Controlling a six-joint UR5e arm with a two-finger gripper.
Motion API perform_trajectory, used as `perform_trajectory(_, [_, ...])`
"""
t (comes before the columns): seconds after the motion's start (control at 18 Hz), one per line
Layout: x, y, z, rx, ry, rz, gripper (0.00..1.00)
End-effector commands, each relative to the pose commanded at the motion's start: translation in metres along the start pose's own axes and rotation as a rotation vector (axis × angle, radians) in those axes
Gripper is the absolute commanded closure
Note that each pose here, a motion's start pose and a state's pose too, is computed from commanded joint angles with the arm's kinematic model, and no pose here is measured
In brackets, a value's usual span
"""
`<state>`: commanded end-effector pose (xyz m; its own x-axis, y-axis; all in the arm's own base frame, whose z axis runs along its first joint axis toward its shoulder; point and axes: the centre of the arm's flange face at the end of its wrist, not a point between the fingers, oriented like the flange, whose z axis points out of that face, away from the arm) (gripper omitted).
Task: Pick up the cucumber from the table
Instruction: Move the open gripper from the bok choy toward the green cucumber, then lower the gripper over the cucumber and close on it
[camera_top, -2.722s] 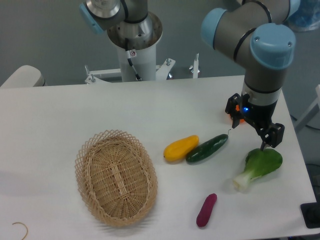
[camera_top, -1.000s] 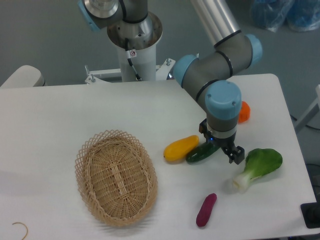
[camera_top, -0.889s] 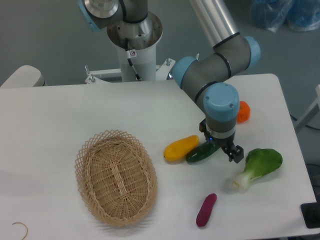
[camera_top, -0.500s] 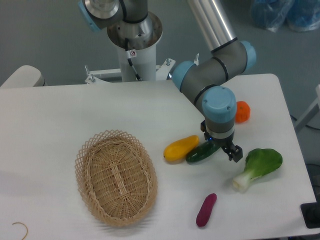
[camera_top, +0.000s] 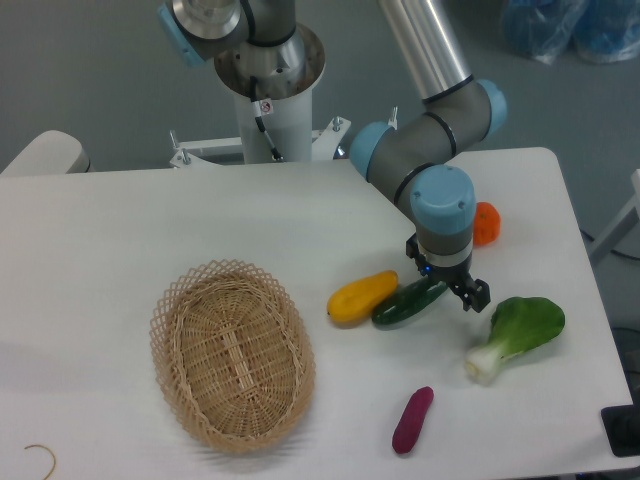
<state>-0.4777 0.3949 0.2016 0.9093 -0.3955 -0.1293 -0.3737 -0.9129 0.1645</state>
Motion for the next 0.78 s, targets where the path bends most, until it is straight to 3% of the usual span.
perform_trajectory(0.22, [0.004,-0.008,0.003,0.0,0.007,-0.069,0.0])
perform_trajectory(0.78, [0.012,-0.018,0.008,0.0,0.021,-0.09,0.0])
